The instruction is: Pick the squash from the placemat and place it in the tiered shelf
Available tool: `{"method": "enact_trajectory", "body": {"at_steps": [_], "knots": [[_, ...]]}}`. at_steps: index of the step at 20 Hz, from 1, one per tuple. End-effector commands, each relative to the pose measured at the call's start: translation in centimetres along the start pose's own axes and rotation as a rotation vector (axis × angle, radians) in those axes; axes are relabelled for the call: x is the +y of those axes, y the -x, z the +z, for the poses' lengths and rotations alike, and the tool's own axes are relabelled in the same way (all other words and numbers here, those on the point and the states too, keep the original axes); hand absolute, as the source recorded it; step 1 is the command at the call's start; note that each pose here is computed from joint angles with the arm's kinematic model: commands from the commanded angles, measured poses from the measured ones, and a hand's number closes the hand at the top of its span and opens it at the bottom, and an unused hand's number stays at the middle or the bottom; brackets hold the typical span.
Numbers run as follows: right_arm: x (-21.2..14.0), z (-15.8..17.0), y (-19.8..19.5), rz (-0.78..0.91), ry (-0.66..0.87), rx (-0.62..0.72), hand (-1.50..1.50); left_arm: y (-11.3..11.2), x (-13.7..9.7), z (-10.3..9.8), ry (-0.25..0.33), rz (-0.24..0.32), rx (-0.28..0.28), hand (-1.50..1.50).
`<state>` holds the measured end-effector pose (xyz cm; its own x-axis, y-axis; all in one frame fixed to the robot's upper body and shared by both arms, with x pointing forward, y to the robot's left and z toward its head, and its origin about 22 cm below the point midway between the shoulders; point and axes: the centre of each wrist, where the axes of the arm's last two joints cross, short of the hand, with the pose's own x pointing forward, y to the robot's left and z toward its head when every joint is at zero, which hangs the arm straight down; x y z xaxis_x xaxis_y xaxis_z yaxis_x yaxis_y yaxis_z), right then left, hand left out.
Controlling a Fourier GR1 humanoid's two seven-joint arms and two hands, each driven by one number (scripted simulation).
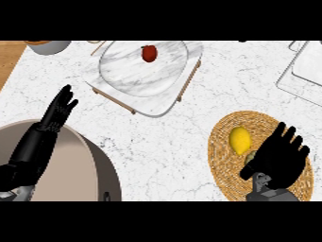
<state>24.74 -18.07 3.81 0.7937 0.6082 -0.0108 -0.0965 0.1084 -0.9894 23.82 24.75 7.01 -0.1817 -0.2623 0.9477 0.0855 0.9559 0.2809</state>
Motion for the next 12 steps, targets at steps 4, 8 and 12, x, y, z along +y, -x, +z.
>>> {"method": "enact_trajectory", "body": {"at_steps": [4, 8, 12], "knots": [[0.8, -0.6, 0.1, 0.033, -0.029, 0.176, -1.5, 3.0, -2.5, 0.5, -0.009, 0.055, 0.147, 0.0], [1.1, 0.2, 1.0, 0.043, -0.044, 0.163, -1.5, 2.3, -1.0, -0.4, -0.026, 0.045, 0.148, 0.0], [0.9, -1.3, 0.5, 0.05, -0.066, 0.169, -1.5, 2.6, -2.1, -0.4, -0.015, 0.043, 0.152, 0.0]]}}
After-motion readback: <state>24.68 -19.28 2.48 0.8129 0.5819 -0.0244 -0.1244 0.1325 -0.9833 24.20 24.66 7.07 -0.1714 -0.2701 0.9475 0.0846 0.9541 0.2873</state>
